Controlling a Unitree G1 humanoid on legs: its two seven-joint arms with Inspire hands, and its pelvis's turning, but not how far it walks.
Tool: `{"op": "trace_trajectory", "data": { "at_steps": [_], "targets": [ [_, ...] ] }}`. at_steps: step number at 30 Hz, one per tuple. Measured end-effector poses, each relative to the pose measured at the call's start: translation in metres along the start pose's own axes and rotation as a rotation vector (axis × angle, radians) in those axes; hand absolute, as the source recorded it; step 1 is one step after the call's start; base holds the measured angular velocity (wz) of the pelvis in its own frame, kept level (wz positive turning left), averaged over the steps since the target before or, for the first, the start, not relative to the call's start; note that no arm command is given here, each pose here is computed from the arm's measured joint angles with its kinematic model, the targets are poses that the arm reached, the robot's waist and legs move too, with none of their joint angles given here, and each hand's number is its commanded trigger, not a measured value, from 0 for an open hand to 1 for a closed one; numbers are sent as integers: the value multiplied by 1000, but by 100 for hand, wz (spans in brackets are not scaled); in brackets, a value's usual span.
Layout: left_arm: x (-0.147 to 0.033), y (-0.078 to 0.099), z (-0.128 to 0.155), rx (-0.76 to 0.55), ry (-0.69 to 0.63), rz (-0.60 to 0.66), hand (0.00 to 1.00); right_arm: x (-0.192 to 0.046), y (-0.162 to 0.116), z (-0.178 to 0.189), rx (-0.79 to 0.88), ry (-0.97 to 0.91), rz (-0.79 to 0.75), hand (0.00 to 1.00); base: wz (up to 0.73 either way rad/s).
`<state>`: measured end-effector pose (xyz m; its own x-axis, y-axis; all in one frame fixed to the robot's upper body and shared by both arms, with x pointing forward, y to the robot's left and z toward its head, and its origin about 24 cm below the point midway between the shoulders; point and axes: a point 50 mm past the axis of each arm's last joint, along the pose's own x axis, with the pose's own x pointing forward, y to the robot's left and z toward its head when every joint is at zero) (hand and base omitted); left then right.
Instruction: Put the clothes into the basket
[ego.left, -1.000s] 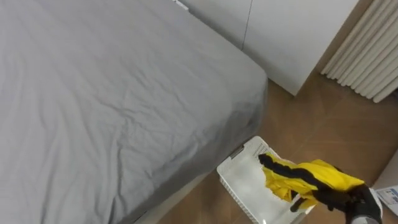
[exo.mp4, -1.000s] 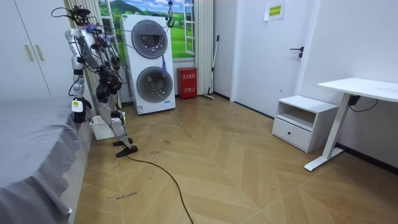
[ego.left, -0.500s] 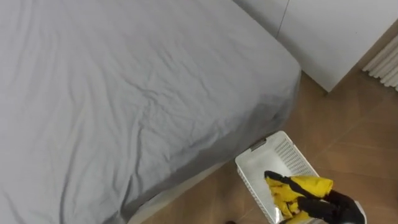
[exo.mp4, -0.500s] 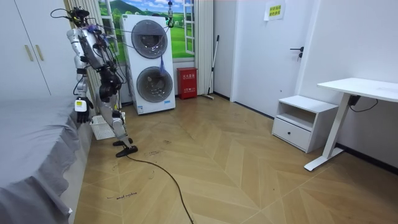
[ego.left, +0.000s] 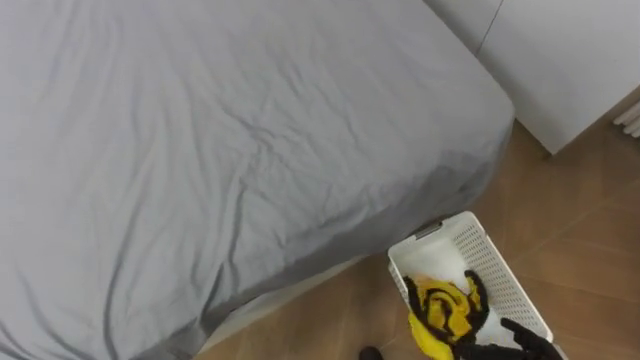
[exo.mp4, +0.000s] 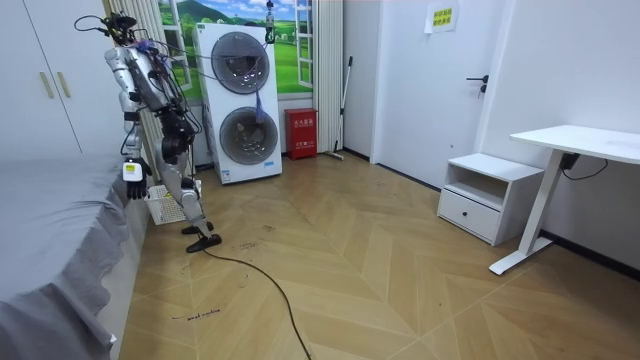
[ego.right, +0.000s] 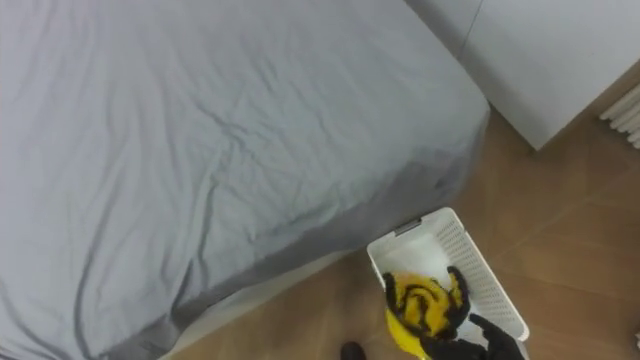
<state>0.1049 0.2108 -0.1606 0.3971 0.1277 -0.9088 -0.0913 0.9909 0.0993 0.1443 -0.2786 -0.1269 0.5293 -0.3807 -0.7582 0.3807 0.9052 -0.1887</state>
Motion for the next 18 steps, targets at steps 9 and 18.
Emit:
{"op": "trace_trajectory", "data": {
  "at_steps": [9, 18],
  "targets": [
    [0, -1, 2, 16, -20, -6, 0, 0, 3, 1, 7, -5, 21, 0, 4],
    [0, -3, 2, 33, -21, -13, 0, 1, 5, 8, 9, -36, 35, 0, 2]
  ]
}}
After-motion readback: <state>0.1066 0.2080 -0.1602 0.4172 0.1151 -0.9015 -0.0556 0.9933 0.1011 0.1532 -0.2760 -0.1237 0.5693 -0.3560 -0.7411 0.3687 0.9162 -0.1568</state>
